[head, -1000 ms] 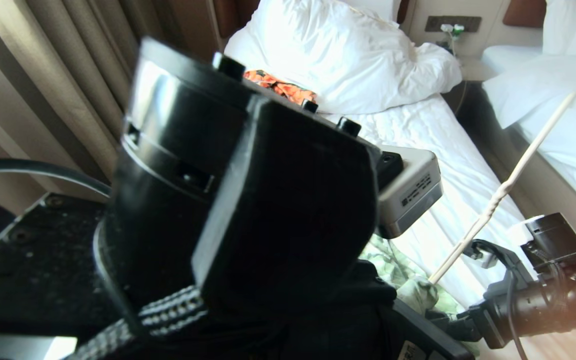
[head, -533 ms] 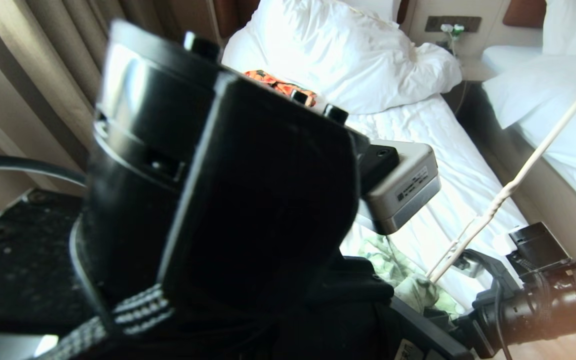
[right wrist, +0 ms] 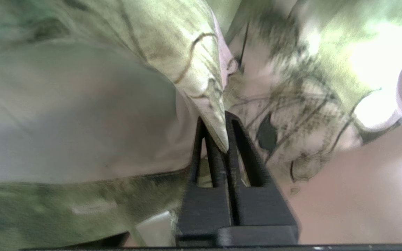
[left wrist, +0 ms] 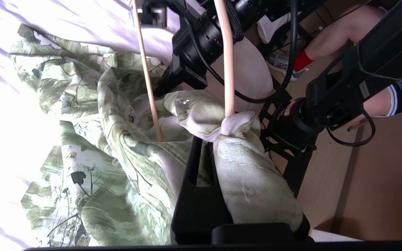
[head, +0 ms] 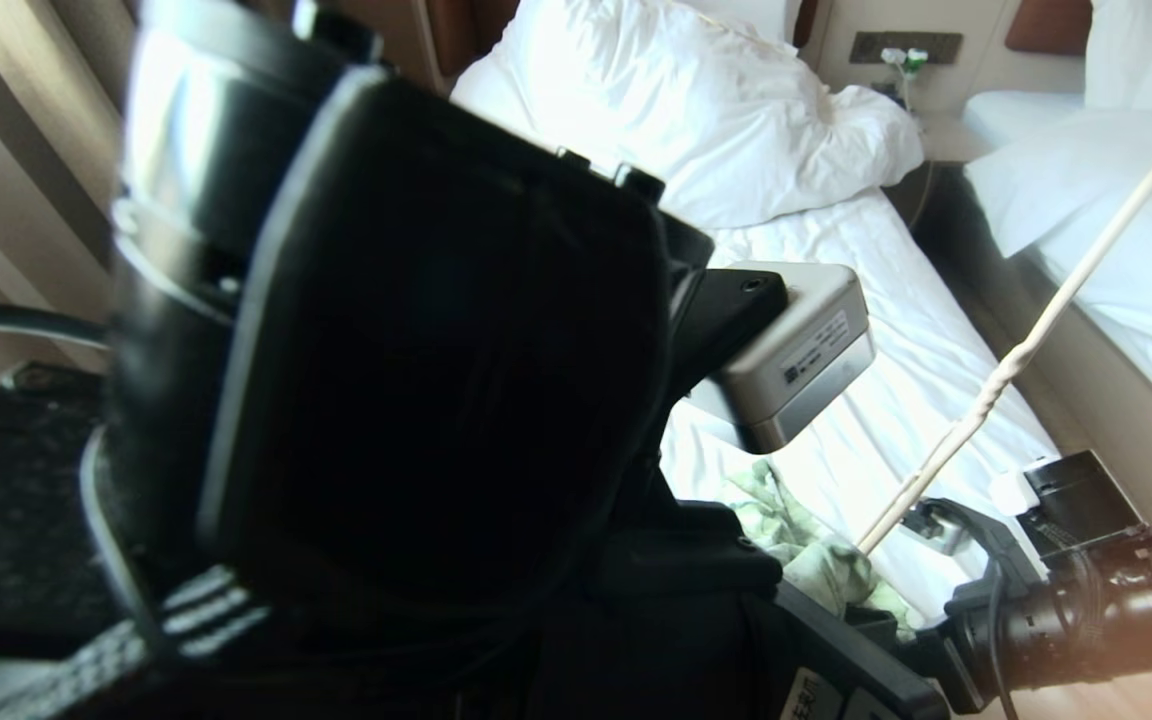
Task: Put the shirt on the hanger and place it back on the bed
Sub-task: Hook the other side of the shirt onto the hanger
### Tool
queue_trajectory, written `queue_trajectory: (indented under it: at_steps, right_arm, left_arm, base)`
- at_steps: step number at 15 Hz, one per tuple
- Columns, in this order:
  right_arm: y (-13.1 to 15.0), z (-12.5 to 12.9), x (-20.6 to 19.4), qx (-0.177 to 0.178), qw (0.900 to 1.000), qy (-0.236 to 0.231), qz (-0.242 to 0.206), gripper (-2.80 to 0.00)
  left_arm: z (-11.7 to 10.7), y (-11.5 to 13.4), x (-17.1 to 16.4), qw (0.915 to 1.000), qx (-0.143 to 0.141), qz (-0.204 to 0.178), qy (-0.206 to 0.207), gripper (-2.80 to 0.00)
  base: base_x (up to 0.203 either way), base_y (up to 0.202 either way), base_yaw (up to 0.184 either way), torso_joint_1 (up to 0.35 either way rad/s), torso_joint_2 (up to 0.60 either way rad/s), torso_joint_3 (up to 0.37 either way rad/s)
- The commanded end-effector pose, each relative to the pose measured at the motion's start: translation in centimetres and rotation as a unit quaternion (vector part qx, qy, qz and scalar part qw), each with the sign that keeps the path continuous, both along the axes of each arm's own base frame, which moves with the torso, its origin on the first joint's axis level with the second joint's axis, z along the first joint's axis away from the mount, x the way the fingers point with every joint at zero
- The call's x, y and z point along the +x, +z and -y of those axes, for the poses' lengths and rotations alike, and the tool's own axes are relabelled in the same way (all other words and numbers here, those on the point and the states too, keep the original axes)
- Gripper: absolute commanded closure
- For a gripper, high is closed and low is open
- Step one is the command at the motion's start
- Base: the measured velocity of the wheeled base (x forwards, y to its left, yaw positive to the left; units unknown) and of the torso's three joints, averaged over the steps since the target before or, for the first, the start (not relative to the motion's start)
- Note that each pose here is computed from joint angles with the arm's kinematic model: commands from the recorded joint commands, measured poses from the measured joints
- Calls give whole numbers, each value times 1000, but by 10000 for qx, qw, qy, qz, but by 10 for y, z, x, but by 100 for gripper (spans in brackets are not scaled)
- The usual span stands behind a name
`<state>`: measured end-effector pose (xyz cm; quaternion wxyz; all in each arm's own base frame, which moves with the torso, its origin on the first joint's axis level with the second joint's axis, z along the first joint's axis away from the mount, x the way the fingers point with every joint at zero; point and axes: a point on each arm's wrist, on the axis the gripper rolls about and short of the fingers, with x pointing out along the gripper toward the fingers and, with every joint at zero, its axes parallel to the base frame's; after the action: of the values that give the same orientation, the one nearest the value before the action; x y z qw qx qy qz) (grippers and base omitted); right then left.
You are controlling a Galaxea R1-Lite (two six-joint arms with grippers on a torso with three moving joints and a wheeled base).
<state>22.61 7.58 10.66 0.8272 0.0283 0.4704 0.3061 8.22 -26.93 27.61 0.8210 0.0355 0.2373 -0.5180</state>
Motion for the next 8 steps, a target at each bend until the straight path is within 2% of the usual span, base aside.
queue_trajectory:
  at_steps: [1,4,8]
  right_arm:
    - [10,6,6,234,9987,-351,287,0]
    - [23,25,10,370,9943,-830,549,0]
    - [41,48,15,421,9878,-1291,759,0]
  left_arm:
    - [-6,1,-2,10000,-18,-14,-7,0]
    - [-10,-3,-5,10000,26,-69,-32,0]
    - [-10,1,-6,9998,-114,-157,-9,0]
  base:
    - [0,0,0,0,0,0]
    - [0,0,0,0,0,0]
    - [0,0,0,0,0,0]
